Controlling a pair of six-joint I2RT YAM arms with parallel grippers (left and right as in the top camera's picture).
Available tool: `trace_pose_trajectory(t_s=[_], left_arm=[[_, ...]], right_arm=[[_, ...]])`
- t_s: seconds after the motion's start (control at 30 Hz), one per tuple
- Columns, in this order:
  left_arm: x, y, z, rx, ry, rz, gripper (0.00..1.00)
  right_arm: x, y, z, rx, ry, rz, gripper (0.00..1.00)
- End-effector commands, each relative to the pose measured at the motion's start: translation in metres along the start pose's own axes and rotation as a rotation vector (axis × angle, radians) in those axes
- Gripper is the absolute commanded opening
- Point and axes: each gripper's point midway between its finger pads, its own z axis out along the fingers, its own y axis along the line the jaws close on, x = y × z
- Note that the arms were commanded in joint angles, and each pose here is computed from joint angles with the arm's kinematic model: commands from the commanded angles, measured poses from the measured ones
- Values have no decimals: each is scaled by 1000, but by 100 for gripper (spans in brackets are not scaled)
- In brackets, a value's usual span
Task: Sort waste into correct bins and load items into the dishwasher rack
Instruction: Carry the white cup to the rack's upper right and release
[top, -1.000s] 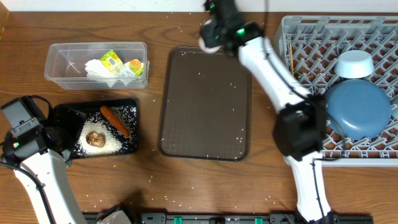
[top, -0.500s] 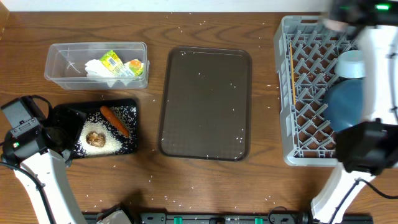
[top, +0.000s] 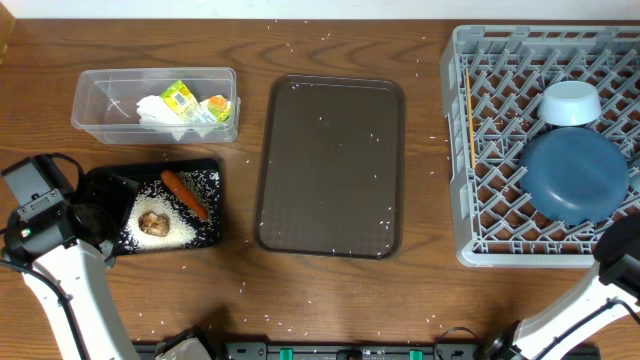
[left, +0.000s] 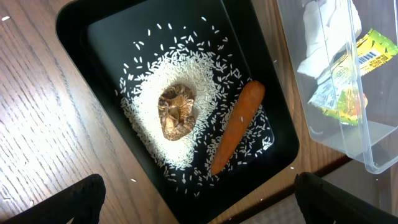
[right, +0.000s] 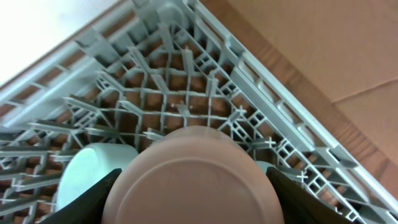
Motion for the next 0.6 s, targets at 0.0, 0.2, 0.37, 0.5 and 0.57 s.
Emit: trace_pose_trajectory(t_s=[0.0,0.2,0.37,0.5,0.57], left_arm=[[0,4,0,-13,-6,-9,98],[0,4,0,-13,-6,-9,98],[0,4,0,-13,-6,-10,98],[0,4,0,-13,-6,-9,98],[0,4,0,-13,-6,-9,98]], right_arm=[[12,5,24,-57,59,12,62],[18,13,39,-62,82,1,70],[22,24,45,-73,88,-16,80],[24,32,45,-82,93,-27,80],[26,36,43,-85,98,-34,79]])
